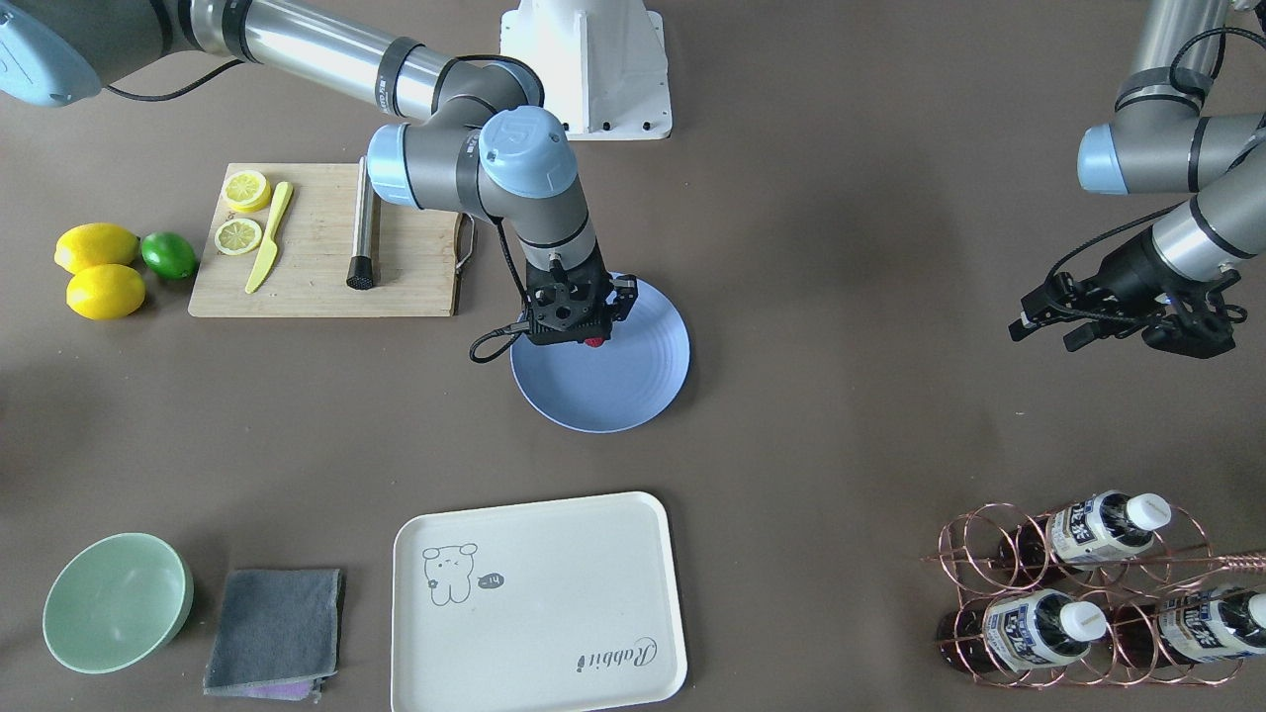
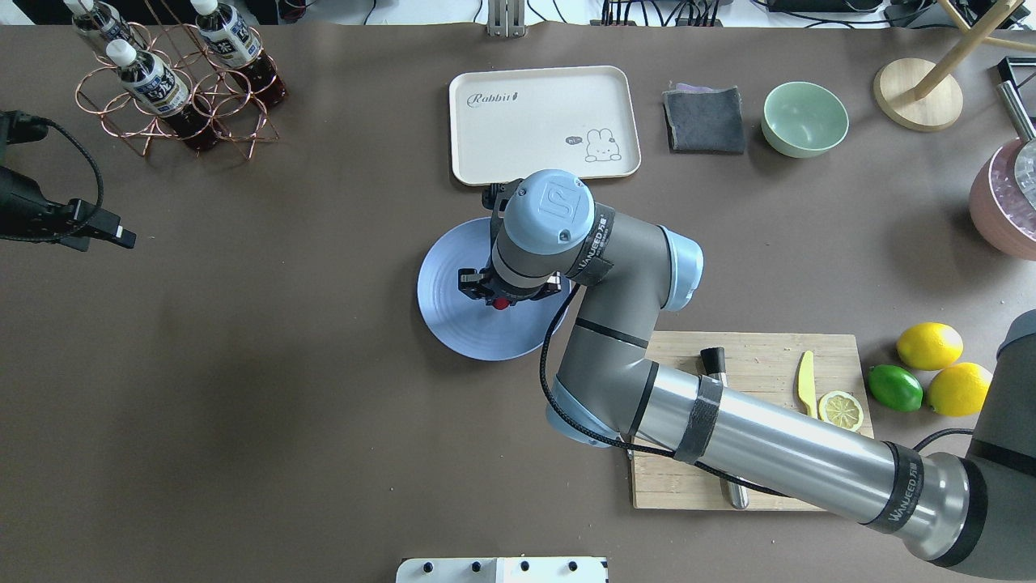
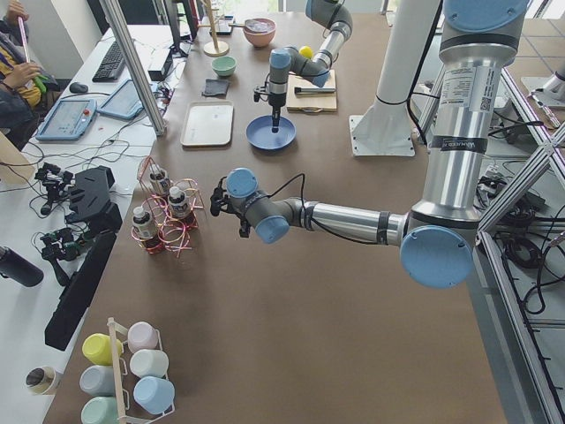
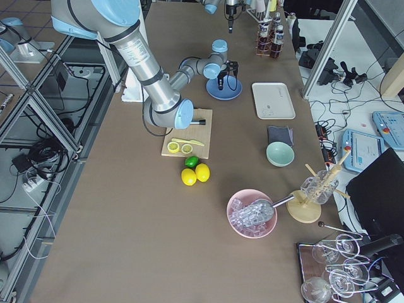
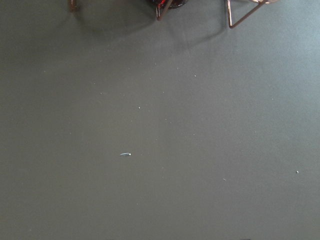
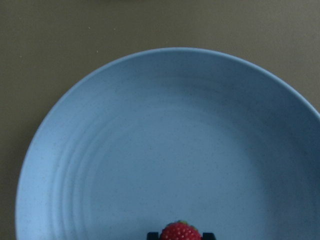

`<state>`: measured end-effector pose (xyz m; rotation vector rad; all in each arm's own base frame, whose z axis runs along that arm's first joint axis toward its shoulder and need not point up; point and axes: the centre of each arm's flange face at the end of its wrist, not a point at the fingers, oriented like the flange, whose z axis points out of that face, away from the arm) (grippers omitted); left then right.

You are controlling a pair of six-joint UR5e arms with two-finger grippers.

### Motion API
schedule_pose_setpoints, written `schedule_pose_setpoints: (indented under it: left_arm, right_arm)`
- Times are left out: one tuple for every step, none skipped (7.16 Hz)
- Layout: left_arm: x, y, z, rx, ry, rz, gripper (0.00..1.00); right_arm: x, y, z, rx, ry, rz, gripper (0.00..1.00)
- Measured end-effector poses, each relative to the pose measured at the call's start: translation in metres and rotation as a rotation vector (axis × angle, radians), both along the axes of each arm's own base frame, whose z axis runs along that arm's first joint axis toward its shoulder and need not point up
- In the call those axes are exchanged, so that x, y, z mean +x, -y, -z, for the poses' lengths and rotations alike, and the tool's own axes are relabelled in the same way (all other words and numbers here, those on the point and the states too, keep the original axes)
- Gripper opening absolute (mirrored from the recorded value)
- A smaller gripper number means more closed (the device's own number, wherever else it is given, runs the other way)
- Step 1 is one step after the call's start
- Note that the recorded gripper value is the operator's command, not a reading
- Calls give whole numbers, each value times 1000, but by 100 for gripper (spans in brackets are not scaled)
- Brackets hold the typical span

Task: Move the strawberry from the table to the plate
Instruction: 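Lower the strawberry onto the plate and open the right gripper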

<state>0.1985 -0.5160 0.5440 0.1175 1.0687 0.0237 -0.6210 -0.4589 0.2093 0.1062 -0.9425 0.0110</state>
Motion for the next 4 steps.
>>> schedule_pose_setpoints:
  left_arm:
    - [0, 0, 0, 0, 1, 0, 88]
    - [0, 0, 0, 0, 1, 1, 88]
    - [0, 0, 0, -1, 2, 1, 88]
    - [0, -1, -1, -1, 2, 1, 88]
  right_arm:
    - [0, 1, -1, 1, -2, 0, 41]
    - [-1, 2, 0, 1, 0, -1, 81]
    - [0, 2, 0, -1, 0, -3, 80]
    - [0, 2, -1, -4, 0, -4, 98]
